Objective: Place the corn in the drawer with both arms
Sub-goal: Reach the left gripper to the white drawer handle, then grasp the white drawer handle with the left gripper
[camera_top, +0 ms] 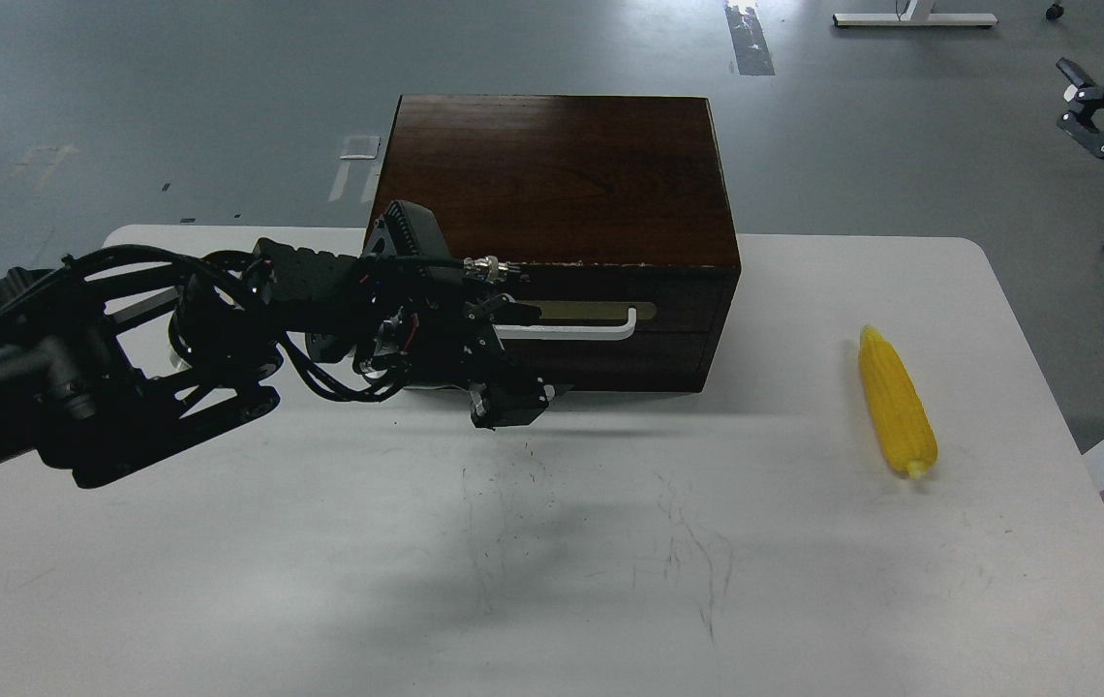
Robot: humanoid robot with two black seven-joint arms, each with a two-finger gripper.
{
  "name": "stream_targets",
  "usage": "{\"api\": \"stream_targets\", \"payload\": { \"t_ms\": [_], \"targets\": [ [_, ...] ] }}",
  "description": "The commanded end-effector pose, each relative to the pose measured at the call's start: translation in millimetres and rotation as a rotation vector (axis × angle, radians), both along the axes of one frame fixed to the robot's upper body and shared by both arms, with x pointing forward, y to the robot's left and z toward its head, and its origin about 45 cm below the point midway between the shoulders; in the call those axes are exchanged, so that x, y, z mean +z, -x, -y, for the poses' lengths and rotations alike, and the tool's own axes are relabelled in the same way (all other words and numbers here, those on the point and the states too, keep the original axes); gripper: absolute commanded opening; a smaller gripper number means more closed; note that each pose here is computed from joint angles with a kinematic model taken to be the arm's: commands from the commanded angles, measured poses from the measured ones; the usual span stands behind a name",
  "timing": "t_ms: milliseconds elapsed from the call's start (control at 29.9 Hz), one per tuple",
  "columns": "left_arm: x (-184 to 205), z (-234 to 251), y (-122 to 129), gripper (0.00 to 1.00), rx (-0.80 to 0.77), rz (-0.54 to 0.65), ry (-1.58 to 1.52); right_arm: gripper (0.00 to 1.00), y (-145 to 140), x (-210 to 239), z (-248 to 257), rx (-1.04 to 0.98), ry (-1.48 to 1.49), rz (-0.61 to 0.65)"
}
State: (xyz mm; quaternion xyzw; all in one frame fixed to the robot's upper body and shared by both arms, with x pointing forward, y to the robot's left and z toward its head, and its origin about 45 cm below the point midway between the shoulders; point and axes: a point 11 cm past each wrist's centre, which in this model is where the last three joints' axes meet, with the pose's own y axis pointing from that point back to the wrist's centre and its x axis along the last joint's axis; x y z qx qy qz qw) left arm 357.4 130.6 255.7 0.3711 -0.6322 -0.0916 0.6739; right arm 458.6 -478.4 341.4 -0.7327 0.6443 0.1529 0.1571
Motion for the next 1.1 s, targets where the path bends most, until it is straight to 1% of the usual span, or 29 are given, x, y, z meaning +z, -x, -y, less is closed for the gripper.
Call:
{"api": "stream_targets", "payload": {
  "t_ms": [0,100,167,267,635,902,1035,1069],
  "targets": [
    [2.2,-0.3,-2.0,0.82,-0.001,0.013,-0.007,1.0,3.6,-7.1,4.5,-0.014,-0.013,-0.007],
    [-1.2,-3.8,-5.5,0.82,0.013,0.009,-0.018,1.0,5.2,-7.7,11.9,-0.036,-0.008,-0.008],
    [-3.7,-11.9,-15.6,0.82,0.04,0.017,-0.05,1.0,5.4,-6.7,13.7,-0.042,-0.01,-0.004],
    [-9.2,-14.6,-17.6,0.81,0.033,0.024,-0.091,1.0,5.2,-3.8,15.2,-0.048,-0.018,0.006],
    [-12.5,-12.1,-15.6,0.68,0.017,0.026,-0.105,1.0,7.1,-2.9,24.4,-0.076,-0.018,0.01],
    [-20.1,-8.4,-10.0,0.63,-0.01,0.013,-0.129,1.0,7.8,-4.0,25.2,-0.079,-0.021,0.009],
    [-18.5,-7.8,-10.4,0.54,-0.014,0.015,-0.128,1.0,7.8,-4.0,25.2,-0.079,-0.021,0.01],
    [-18.5,-7.8,-10.4,0.54,-0.014,0.015,-0.128,1.0,7.8,-4.0,25.2,-0.079,-0.021,0.009]
  ]
}}
